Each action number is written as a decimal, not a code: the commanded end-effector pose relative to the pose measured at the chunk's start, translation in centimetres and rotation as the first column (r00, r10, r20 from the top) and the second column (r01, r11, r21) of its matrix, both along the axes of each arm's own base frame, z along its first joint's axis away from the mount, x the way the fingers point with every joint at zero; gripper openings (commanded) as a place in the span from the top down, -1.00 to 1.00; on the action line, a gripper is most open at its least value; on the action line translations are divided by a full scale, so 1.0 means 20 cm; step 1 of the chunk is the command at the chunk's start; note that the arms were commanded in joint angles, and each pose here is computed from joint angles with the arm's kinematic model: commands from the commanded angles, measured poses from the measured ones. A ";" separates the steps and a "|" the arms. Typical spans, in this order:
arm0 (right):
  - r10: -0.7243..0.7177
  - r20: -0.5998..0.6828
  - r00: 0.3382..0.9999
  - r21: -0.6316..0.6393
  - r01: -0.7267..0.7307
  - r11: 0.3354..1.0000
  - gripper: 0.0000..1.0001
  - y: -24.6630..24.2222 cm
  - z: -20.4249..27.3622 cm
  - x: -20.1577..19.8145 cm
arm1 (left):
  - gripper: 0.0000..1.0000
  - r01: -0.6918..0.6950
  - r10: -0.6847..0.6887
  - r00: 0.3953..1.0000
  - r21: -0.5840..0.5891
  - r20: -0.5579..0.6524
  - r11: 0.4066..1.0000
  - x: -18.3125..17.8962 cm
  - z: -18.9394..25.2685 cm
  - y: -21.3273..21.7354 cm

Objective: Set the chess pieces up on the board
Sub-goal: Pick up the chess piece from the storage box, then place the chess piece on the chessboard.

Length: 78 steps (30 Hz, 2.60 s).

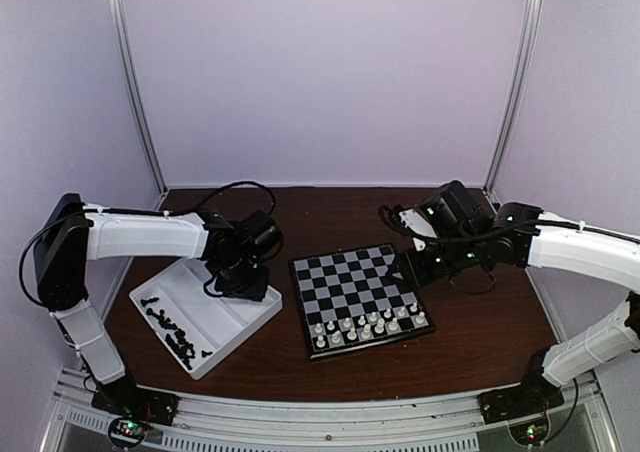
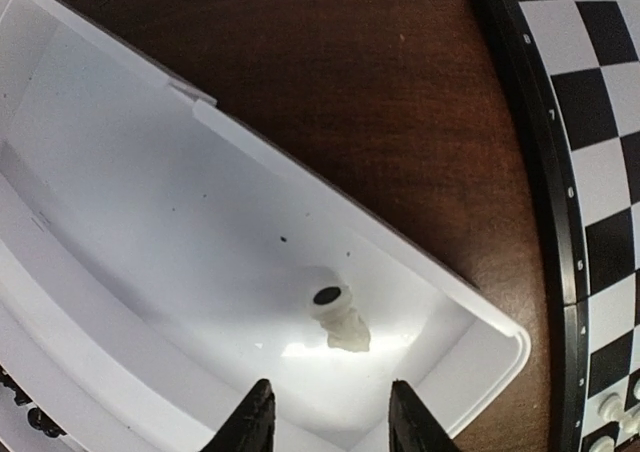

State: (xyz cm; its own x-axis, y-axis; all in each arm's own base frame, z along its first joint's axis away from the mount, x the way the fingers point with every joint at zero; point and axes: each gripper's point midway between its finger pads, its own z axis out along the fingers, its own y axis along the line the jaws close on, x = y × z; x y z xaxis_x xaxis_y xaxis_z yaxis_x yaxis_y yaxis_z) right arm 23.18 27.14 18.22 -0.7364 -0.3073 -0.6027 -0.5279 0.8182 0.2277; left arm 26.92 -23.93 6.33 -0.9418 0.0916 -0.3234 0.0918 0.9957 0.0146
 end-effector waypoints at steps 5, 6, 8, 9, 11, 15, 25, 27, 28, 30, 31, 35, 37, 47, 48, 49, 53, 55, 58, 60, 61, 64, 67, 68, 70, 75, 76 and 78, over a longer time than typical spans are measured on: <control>-0.001 0.040 0.999 0.033 -0.001 0.999 0.19 0.00 0.06 0.01 | 0.20 -0.125 0.127 0.992 -0.089 0.016 0.988 0.13 -0.10 -0.03; 0.000 0.041 0.999 0.033 -0.001 0.999 0.19 0.00 0.05 0.01 | 0.20 -0.128 0.129 0.992 -0.096 0.011 0.987 0.13 -0.12 -0.04; 0.001 0.041 0.999 0.032 -0.003 0.999 0.19 0.01 0.05 0.01 | 0.20 -0.136 0.137 0.991 -0.095 -0.001 0.986 0.14 -0.14 -0.04; 0.002 0.040 0.999 0.032 -0.003 0.999 0.19 0.01 0.05 0.01 | 0.20 -0.140 0.140 0.990 -0.091 -0.007 0.986 0.14 -0.16 -0.04; 0.003 0.041 0.999 0.033 -0.004 0.999 0.19 0.01 0.05 0.01 | 0.19 -0.151 0.150 0.988 -0.084 -0.021 0.985 0.15 -0.19 -0.04; 0.003 0.041 0.999 0.031 -0.005 0.999 0.19 0.01 0.05 0.00 | 0.21 -0.176 0.173 0.984 -0.069 -0.044 0.982 0.13 -0.23 -0.03; 0.012 0.041 0.999 0.048 -0.014 0.999 0.19 0.03 0.06 0.01 | 0.59 -0.276 0.271 0.961 -0.084 -0.058 0.958 0.09 -0.25 0.01; 0.012 0.041 0.999 0.050 -0.014 0.999 0.19 0.03 0.06 0.01 | 0.68 -0.291 0.287 0.957 -0.089 -0.047 0.953 0.09 -0.24 0.03; 0.012 0.041 0.999 0.051 -0.014 0.999 0.19 0.04 0.06 0.01 | 0.72 -0.300 0.297 0.954 -0.090 -0.040 0.950 0.09 -0.23 0.04; 0.015 0.039 0.999 0.057 -0.017 0.998 0.19 0.05 0.06 0.01 | 0.75 -0.306 0.305 0.952 -0.096 -0.022 0.947 0.09 -0.20 0.05; 0.017 0.039 0.999 0.061 -0.019 0.998 0.19 0.05 0.06 0.01 | 0.75 -0.308 0.308 0.951 -0.102 -0.014 0.946 0.10 -0.18 0.05; 0.028 0.041 0.999 0.108 -0.032 0.994 0.20 0.11 0.08 0.03 | 0.77 -0.297 0.303 0.953 -0.180 0.008 0.938 0.11 -0.06 0.02; 0.037 0.038 0.999 0.165 -0.042 0.985 0.21 0.17 0.10 0.04 | 0.77 -0.287 0.303 0.953 -0.258 0.023 0.923 0.13 0.05 -0.02; 0.056 0.166 0.985 0.437 -0.124 0.891 0.24 0.64 0.29 0.06 | 0.74 -0.300 0.422 0.902 -0.575 0.088 0.762 0.15 0.54 -0.05; 0.054 0.182 0.982 0.464 -0.134 0.876 0.24 0.69 0.32 0.06 | 0.74 -0.298 0.428 0.901 -0.613 0.074 0.732 0.15 0.57 -0.07; 0.051 0.195 0.980 0.485 -0.142 0.863 0.24 0.74 0.34 0.06 | 0.74 -0.293 0.433 0.900 -0.651 0.061 0.701 0.14 0.60 -0.09; 0.020 0.227 0.974 0.519 -0.138 0.844 0.26 0.87 0.36 0.06 | 0.74 -0.290 0.440 0.898 -0.744 0.006 0.602 0.12 0.68 -0.14; 0.001 0.218 0.976 0.549 -0.124 0.827 0.26 0.92 0.36 0.07 | 0.74 -0.295 0.445 0.895 -0.766 -0.012 0.572 0.11 0.71 -0.14; -0.009 0.210 0.978 0.577 -0.117 0.808 0.26 0.98 0.34 0.09 | 0.74 -0.304 0.458 0.888 -0.792 -0.035 0.530 0.10 0.74 -0.14; -0.011 0.217 0.976 0.577 -0.119 0.808 0.25 1.01 0.33 0.10 | 0.74 -0.310 0.467 0.883 -0.806 -0.048 0.504 0.09 0.75 -0.13; -0.014 0.218 0.976 0.576 -0.117 0.809 0.24 1.03 0.32 0.11 | 0.75 -0.316 0.472 0.880 -0.809 -0.054 0.496 0.08 0.75 -0.12; -0.016 0.214 0.977 0.578 -0.113 0.808 0.23 1.08 0.31 0.14 | 0.74 -0.317 0.469 0.880 -0.819 -0.066 0.479 0.07 0.76 -0.12; -0.009 0.211 0.977 0.595 -0.121 0.795 0.22 1.14 0.32 0.15 | 0.74 -0.317 0.466 0.882 -0.821 -0.071 0.475 0.06 0.76 -0.12; -0.006 0.207 0.978 0.601 -0.122 0.790 0.22 1.16 0.33 0.15 | 0.75 -0.318 0.465 0.882 -0.823 -0.074 0.472 0.05 0.76 -0.12; 0.002 0.201 0.980 0.605 -0.125 0.786 0.22 1.20 0.32 0.16 | 0.74 -0.317 0.466 0.881 -0.829 -0.078 0.460 0.05 0.76 -0.12; 0.010 0.187 0.982 0.615 -0.125 0.779 0.26 1.24 0.30 0.17 | 0.74 -0.324 0.469 0.879 -0.833 -0.090 0.448 0.04 0.75 -0.12; 0.011 0.184 0.983 0.613 -0.124 0.780 0.27 1.24 0.29 0.17 | 0.74 -0.326 0.471 0.877 -0.833 -0.091 0.446 0.04 0.75 -0.11; 0.013 0.177 0.984 0.614 -0.121 0.780 0.27 1.24 0.28 0.17 | 0.74 -0.323 0.473 0.877 -0.837 -0.088 0.442 0.04 0.76 -0.11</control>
State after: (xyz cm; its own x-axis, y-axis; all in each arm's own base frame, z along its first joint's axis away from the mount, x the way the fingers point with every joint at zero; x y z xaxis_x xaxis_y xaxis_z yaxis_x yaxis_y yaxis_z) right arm 26.72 51.22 22.98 -0.6051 0.1038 -0.7893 -0.6431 0.5208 0.5614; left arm 27.35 -26.05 19.88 -0.7550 -0.6314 -0.1773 -0.2717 0.5472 -0.7917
